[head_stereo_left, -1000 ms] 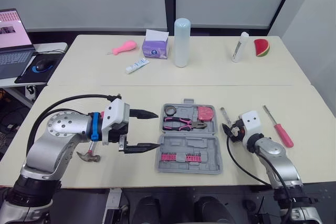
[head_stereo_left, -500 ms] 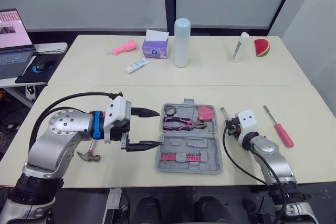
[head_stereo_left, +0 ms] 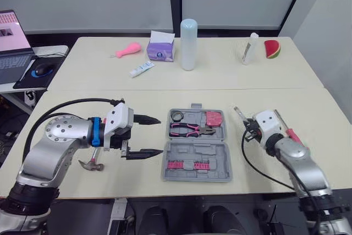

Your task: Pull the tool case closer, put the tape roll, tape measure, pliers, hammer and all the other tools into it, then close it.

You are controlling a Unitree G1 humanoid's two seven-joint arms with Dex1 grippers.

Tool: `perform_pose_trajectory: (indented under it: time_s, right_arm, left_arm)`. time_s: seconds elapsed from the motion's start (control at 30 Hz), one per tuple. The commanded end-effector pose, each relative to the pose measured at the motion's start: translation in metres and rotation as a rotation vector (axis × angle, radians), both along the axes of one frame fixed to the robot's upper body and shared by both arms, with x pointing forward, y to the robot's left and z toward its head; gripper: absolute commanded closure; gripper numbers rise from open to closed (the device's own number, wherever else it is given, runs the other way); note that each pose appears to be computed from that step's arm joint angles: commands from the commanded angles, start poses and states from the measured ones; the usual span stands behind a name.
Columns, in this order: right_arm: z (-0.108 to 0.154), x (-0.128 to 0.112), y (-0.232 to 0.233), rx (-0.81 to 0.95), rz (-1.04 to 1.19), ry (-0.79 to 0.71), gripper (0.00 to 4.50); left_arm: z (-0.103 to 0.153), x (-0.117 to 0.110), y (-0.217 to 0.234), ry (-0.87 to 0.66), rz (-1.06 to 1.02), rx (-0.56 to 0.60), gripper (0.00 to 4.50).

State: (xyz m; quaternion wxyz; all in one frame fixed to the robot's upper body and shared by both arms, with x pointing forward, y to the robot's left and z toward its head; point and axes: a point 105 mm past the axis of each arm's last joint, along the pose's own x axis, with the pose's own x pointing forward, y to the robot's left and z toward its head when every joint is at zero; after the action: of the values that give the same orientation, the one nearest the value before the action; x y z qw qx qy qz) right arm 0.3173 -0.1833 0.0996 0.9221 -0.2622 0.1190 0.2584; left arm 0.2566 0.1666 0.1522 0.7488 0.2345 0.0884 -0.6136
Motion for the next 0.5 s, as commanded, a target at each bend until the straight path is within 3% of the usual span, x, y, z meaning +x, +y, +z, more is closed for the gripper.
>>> perform_pose_trajectory:
  time_s: [0.03, 0.3, 0.5]
  right_arm:
    - [0.020, -0.023, 0.027, -0.104, 0.259, 0.047, 4.17]
    - [0.016, -0.046, 0.071, -0.274, 0.559, 0.200, 4.17]
    - [0.007, -0.038, 0.111, -0.271, 0.634, 0.245, 4.17]
  left_arm:
    - [-0.001, -0.001, 0.013, -0.046, -0.002, 0.071, 0.00]
    - [-0.013, -0.007, 0.021, -0.028, -0.015, 0.148, 0.00]
    - [-0.015, -0.008, 0.019, -0.030, -0.017, 0.152, 0.00]
